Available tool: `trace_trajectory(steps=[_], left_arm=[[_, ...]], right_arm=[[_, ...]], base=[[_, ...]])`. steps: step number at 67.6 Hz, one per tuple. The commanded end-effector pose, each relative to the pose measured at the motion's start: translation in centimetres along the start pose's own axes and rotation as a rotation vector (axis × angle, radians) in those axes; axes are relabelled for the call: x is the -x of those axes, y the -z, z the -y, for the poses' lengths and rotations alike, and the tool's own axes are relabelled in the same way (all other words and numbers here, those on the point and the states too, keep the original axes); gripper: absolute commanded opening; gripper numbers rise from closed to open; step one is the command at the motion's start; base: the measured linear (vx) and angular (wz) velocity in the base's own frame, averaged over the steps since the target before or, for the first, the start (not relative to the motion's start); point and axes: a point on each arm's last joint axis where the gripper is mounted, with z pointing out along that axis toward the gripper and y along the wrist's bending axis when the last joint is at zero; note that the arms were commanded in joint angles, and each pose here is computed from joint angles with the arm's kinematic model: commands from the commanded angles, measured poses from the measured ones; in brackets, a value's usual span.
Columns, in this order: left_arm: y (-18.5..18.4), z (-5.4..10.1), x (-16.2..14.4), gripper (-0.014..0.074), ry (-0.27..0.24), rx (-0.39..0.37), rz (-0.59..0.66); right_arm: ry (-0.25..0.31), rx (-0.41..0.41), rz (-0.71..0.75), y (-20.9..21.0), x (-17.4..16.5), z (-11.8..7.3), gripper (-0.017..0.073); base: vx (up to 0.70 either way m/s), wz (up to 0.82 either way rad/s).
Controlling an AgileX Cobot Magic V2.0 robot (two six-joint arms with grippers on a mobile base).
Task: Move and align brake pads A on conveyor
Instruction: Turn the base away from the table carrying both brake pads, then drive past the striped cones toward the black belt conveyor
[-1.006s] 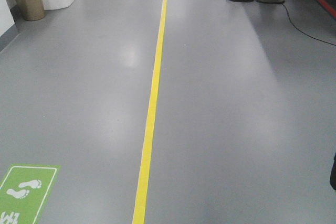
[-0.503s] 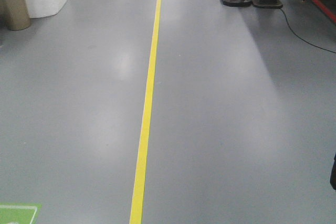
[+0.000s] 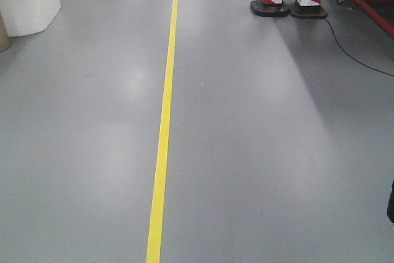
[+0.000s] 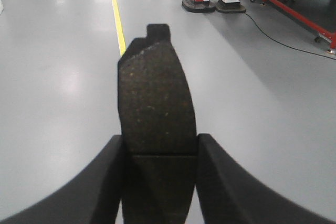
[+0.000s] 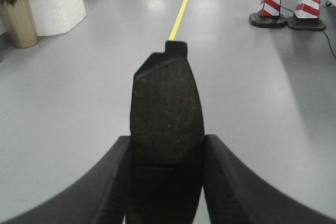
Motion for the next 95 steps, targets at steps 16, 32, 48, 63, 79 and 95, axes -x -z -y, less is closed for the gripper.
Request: trace_trajectory(steps=[16, 32, 48, 63, 79, 95], left_arm=[[0.39, 0.05, 1.89, -0.0006, 0.013, -0.001, 0.128], [0.38, 0.05, 1.89, -0.0006, 0.013, -0.001, 0.128], [0.38, 0.05, 1.89, -0.0006, 0.013, -0.001, 0.128], [0.38, 0.05, 1.89, -0.0006, 0.013, -0.001, 0.128], [0.38, 0.05, 1.89, -0.0006, 0.013, -0.001, 0.128], [0.39, 0.05, 1.9, -0.0006, 0.013, -0.001, 0.129]], right_arm=[[0.005, -0.025, 0.118, 0.37, 1.76, 0.18, -0.001], [0.005, -0.025, 0.118, 0.37, 1.76, 0.18, -0.001], [0.005, -0.025, 0.118, 0.37, 1.76, 0.18, -0.001], [0.005, -0.025, 0.118, 0.37, 1.76, 0.18, -0.001], [0.005, -0.025, 0.118, 0.37, 1.76, 0.18, -0.001], [0.005, -0.025, 0.118, 0.37, 1.75, 0.18, -0.001]], base=[[0.7, 0.02], [0.71, 0.03], [0.7, -0.03], [0.73, -0.05], [0.74, -0.05], [0.74, -0.03]])
